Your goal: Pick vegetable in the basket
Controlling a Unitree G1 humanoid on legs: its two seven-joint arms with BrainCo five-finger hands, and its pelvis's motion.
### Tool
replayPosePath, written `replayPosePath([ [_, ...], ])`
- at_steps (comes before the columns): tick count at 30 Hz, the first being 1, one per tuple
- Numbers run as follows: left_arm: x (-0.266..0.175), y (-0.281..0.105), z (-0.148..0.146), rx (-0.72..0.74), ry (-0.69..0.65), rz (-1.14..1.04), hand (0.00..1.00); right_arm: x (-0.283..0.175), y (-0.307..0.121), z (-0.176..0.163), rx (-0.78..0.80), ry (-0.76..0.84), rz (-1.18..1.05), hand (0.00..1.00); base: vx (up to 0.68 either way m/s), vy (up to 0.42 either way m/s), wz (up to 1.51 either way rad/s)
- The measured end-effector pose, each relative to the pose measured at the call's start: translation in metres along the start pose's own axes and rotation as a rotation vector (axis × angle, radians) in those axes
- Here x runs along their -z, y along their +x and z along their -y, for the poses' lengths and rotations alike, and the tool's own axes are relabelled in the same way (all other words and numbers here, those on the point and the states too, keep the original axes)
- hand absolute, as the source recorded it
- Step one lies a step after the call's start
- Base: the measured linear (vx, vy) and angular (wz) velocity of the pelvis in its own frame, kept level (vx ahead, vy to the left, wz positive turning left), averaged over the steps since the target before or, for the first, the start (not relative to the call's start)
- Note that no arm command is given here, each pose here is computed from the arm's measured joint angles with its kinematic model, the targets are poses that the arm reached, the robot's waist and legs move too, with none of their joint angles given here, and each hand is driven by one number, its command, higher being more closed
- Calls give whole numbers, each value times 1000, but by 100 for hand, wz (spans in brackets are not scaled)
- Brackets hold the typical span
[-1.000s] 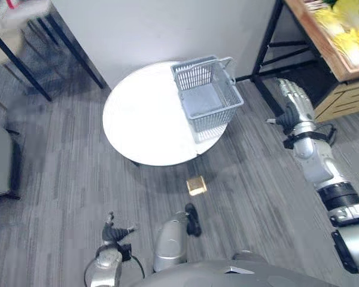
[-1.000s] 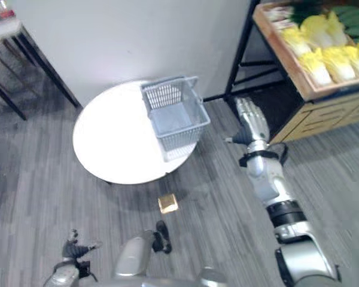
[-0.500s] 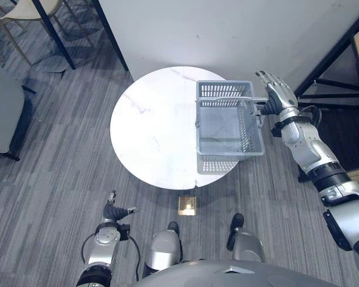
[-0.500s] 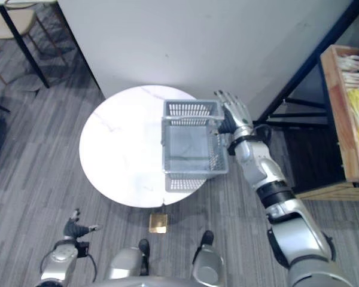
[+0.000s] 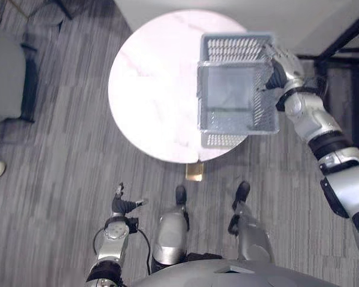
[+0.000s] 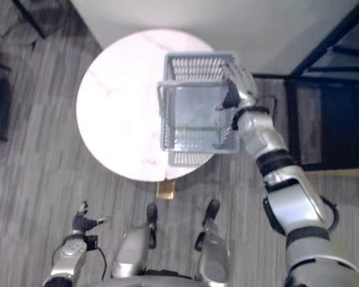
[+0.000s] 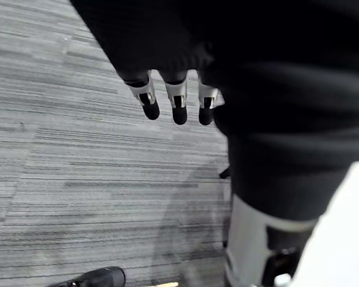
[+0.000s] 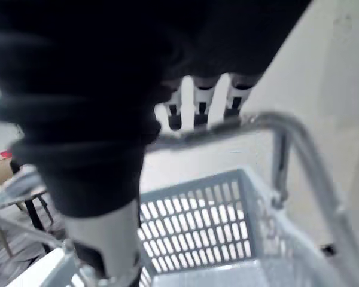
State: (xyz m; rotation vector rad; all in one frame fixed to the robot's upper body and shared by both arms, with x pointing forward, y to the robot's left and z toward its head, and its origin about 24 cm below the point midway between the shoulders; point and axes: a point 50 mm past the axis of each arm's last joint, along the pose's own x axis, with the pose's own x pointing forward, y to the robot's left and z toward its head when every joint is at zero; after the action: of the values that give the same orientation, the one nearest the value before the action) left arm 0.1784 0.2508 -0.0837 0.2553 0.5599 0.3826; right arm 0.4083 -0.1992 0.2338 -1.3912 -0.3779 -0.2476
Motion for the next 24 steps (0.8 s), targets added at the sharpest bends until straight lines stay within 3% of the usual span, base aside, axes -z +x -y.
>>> replayPosePath([
  [8, -23, 4, 16, 41, -37, 88, 0, 32, 13, 53, 133, -117, -89, 100, -43, 44, 29],
  [16, -34, 6, 28, 85, -53, 123, 0, 70, 2, 59, 118, -103, -214, 100, -45, 36, 21],
  [20, -31, 5, 32, 132, -35, 107, 0, 88, -23, 25, 40, -13, -276, 100, 1, 22, -5],
  [24, -19, 0, 33, 171, 28, 68, 0, 60, -69, -57, -107, 225, -244, 100, 49, 32, -86],
])
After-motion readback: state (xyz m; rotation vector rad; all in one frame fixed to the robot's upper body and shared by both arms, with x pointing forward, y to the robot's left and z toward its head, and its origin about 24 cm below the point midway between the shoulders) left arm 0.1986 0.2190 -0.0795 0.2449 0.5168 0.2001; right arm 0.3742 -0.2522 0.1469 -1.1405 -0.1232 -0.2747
